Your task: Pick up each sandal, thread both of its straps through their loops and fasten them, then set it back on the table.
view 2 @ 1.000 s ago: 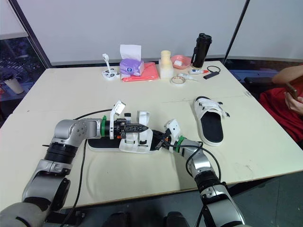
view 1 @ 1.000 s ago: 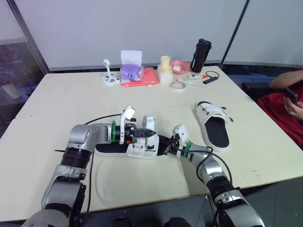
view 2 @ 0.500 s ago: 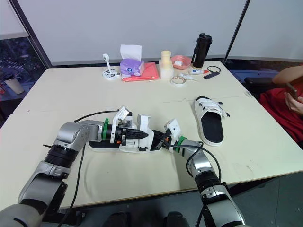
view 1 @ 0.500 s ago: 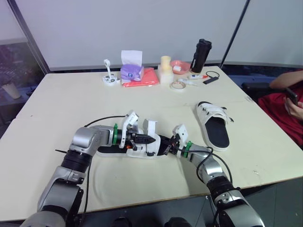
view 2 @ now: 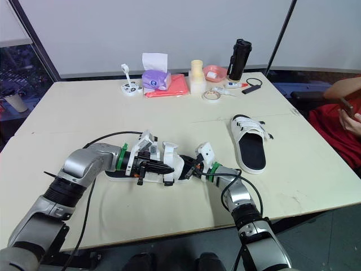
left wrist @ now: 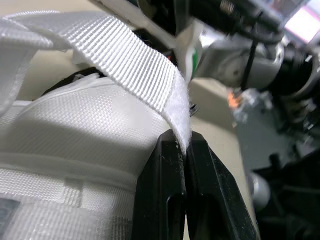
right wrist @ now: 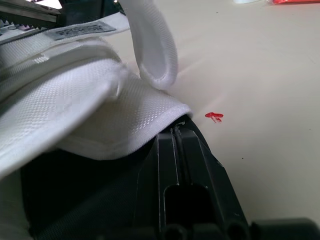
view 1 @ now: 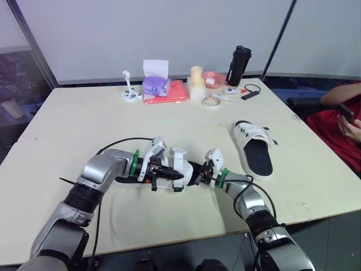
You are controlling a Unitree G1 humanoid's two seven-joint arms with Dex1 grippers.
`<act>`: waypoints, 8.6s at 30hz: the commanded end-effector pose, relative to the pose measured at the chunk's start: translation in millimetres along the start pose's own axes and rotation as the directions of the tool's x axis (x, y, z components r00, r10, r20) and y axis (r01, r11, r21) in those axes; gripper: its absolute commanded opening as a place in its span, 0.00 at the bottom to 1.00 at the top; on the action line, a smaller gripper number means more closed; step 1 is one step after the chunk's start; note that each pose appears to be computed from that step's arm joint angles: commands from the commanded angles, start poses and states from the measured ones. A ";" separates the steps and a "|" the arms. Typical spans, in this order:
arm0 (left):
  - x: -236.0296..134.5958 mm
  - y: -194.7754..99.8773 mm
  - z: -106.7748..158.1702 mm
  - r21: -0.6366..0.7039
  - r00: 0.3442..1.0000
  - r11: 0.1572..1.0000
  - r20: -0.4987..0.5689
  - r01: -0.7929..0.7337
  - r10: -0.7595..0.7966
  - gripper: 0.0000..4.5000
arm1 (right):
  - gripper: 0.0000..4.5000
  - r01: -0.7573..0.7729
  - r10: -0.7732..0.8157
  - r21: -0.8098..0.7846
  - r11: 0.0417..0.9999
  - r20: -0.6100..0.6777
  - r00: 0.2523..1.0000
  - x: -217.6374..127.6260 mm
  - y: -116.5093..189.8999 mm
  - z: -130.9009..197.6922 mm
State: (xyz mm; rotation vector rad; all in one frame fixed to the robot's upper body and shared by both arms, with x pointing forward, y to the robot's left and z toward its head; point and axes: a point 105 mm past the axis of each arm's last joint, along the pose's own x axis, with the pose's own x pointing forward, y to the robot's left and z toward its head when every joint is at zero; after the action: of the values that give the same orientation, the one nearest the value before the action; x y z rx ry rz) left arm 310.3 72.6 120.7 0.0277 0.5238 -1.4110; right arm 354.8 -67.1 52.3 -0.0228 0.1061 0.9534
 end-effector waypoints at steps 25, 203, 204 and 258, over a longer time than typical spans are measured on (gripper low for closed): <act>-44.9 -51.2 -4.7 -0.036 0.996 0.998 0.069 0.058 -0.056 0.98 | 0.00 0.175 -0.115 0.138 0.975 -0.359 0.926 -39.8 -4.8 -102.7; -20.5 92.4 95.7 0.013 0.910 0.955 0.306 -0.296 0.279 0.99 | 0.00 0.234 -0.182 0.115 0.966 -0.345 0.921 -51.7 -6.2 -106.1; -28.9 91.2 102.8 -0.021 0.894 0.959 0.357 -0.284 0.272 0.99 | 0.00 0.233 -0.191 0.093 0.968 -0.331 0.924 -53.4 -8.4 -101.1; 17.2 49.8 116.7 -0.422 0.710 0.905 0.653 0.050 0.265 0.00 | 0.00 0.158 -0.186 -0.162 0.974 -0.178 0.966 -153.2 25.9 108.9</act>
State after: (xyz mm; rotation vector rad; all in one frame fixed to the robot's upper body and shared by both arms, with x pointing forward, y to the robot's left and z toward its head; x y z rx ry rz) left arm 381.1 28.7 166.9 -0.7682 0.3221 -1.1164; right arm 250.2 -168.6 173.0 -0.2351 0.2412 0.7962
